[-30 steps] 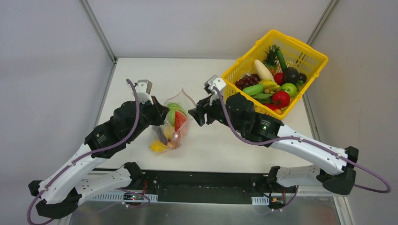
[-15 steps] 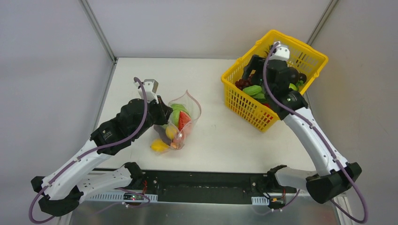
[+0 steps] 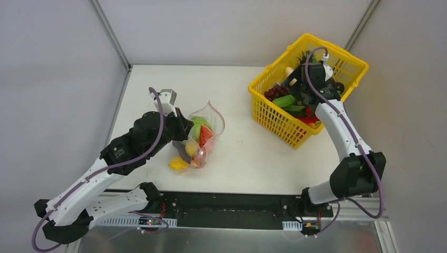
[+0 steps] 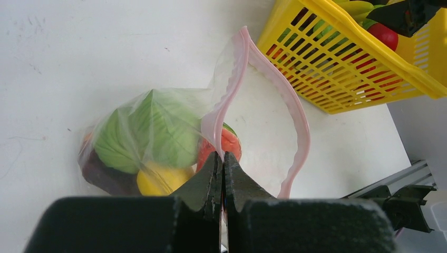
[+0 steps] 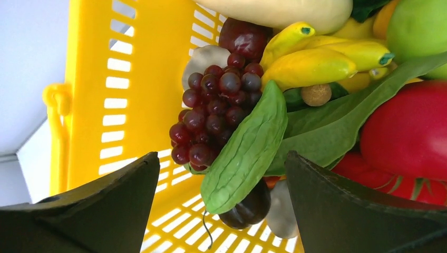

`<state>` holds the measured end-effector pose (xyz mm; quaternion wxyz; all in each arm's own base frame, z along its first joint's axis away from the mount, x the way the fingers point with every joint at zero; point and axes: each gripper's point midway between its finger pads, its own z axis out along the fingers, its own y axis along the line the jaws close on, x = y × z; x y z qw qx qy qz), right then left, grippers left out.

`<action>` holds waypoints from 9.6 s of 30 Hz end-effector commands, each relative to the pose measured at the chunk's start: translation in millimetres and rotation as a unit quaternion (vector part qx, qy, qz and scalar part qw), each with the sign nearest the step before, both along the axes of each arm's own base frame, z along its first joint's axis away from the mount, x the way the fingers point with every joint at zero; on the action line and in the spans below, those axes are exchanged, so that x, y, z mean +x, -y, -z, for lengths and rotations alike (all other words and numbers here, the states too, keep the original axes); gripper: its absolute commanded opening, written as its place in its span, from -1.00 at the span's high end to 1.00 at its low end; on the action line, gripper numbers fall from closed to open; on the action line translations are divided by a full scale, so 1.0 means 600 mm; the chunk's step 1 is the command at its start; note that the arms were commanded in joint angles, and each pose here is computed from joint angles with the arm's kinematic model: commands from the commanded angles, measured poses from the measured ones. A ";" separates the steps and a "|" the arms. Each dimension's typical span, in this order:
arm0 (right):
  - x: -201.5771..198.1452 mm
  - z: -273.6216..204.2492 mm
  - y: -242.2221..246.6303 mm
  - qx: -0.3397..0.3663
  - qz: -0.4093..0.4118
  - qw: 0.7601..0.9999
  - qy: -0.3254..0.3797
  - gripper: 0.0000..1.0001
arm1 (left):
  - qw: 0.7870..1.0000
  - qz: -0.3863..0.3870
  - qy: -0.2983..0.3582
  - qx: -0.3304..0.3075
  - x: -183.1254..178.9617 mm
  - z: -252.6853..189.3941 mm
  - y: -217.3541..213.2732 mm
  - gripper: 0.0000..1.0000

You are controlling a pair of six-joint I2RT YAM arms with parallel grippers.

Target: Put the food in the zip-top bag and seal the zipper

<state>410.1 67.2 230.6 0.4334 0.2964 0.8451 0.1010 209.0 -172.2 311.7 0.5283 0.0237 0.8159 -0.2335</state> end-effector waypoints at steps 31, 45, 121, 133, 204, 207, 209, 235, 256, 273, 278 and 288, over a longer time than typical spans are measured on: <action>0.047 0.063 -0.014 0.108 0.076 0.991 -0.027 0.25 | 0.999 -0.026 0.029 -0.031 0.009 -0.036 -0.013 1.00; 0.017 -0.009 -0.011 0.103 0.037 0.993 0.046 0.50 | 0.999 -0.015 0.026 -0.039 0.006 -0.035 -0.004 1.00; -0.322 -0.166 -0.542 -0.067 -0.228 0.893 0.382 0.21 | 0.997 -0.020 0.034 -0.062 0.018 -0.047 0.008 1.00; -0.382 -0.234 -0.527 0.021 -0.376 0.840 0.391 -0.32 | 0.996 -0.045 0.044 -0.063 0.014 -0.049 -0.018 1.00; 0.193 0.141 -0.066 0.036 -0.102 0.991 -0.081 -0.62 | 0.998 -0.033 0.031 -0.043 -0.004 -0.030 -0.031 1.00; 0.183 0.180 -0.064 0.036 -0.098 0.988 -0.110 -0.45 | 0.998 -0.036 0.032 -0.045 -0.004 -0.030 -0.033 1.00; 0.175 0.187 -0.065 0.037 -0.102 0.988 -0.110 -0.34 | 0.998 -0.036 0.031 -0.043 -0.004 -0.029 -0.033 1.00; 0.061 0.016 -0.102 0.066 -0.219 0.973 0.012 1.00 | 0.998 -0.023 0.026 -0.045 0.001 -0.029 -0.015 1.00; 0.003 -0.087 -0.074 0.007 -0.234 0.970 0.061 0.58 | 0.999 -0.021 0.022 -0.040 0.004 -0.030 -0.011 1.00; 0.153 0.108 -0.083 0.052 -0.171 0.982 -0.057 -0.81 | 0.998 -0.026 0.022 -0.049 0.001 -0.026 -0.015 1.00; 0.155 0.144 -0.098 0.082 -0.173 0.979 -0.069 -0.53 | 0.998 -0.034 0.021 -0.049 -0.002 -0.021 -0.024 1.00; 0.122 0.081 -0.096 0.103 -0.180 0.978 -0.015 0.90 | 0.998 -0.034 0.020 -0.048 -0.002 -0.018 -0.024 1.00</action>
